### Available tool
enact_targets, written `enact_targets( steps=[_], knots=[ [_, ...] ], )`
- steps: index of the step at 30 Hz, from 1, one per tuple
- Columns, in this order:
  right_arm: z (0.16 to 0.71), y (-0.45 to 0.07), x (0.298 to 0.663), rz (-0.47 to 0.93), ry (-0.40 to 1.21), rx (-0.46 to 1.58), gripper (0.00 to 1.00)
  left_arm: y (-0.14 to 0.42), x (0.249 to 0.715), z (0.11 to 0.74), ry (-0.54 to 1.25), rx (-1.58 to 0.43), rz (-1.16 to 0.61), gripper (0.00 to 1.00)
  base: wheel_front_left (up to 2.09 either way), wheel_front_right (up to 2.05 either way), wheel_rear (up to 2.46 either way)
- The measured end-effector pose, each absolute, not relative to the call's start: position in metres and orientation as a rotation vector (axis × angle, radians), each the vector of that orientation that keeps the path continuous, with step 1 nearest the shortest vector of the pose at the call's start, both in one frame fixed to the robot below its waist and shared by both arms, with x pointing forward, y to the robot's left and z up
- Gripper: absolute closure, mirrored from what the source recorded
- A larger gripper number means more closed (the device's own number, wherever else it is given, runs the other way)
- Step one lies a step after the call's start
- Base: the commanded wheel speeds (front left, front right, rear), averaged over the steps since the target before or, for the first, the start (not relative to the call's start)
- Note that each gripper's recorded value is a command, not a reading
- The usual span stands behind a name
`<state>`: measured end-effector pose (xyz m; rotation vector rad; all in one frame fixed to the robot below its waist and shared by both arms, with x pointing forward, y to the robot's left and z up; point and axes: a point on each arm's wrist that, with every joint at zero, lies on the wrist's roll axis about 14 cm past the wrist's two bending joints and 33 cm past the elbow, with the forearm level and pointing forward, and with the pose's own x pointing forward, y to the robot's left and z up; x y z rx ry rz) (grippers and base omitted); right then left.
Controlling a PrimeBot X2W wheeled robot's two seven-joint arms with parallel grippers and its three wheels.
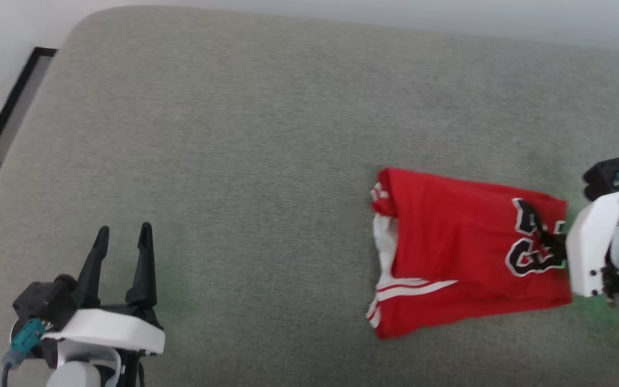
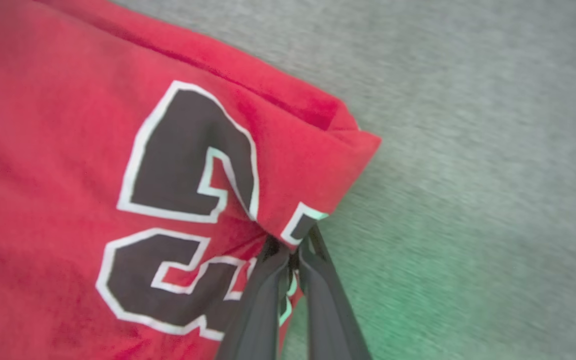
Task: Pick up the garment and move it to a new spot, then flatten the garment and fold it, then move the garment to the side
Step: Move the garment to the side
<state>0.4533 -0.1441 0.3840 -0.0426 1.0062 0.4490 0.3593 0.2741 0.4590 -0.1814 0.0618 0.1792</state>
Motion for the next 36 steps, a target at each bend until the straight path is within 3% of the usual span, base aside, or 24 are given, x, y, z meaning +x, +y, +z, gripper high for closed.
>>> enact_targets(
  steps=[20, 36],
  knots=[
    [0.443, -0.300, 0.467, 0.054, 0.843, -0.097, 1.00, 0.162, 0.456, 0.463, 0.029, -0.171, -0.210, 0.00, 0.00, 0.00, 0.00],
    [0.485, -0.417, 0.471, -0.257, 0.729, -0.229, 1.00, 0.082, 0.504, 0.454, 0.019, -0.177, -0.457, 0.00, 0.00, 0.00, 0.00]
  ],
)
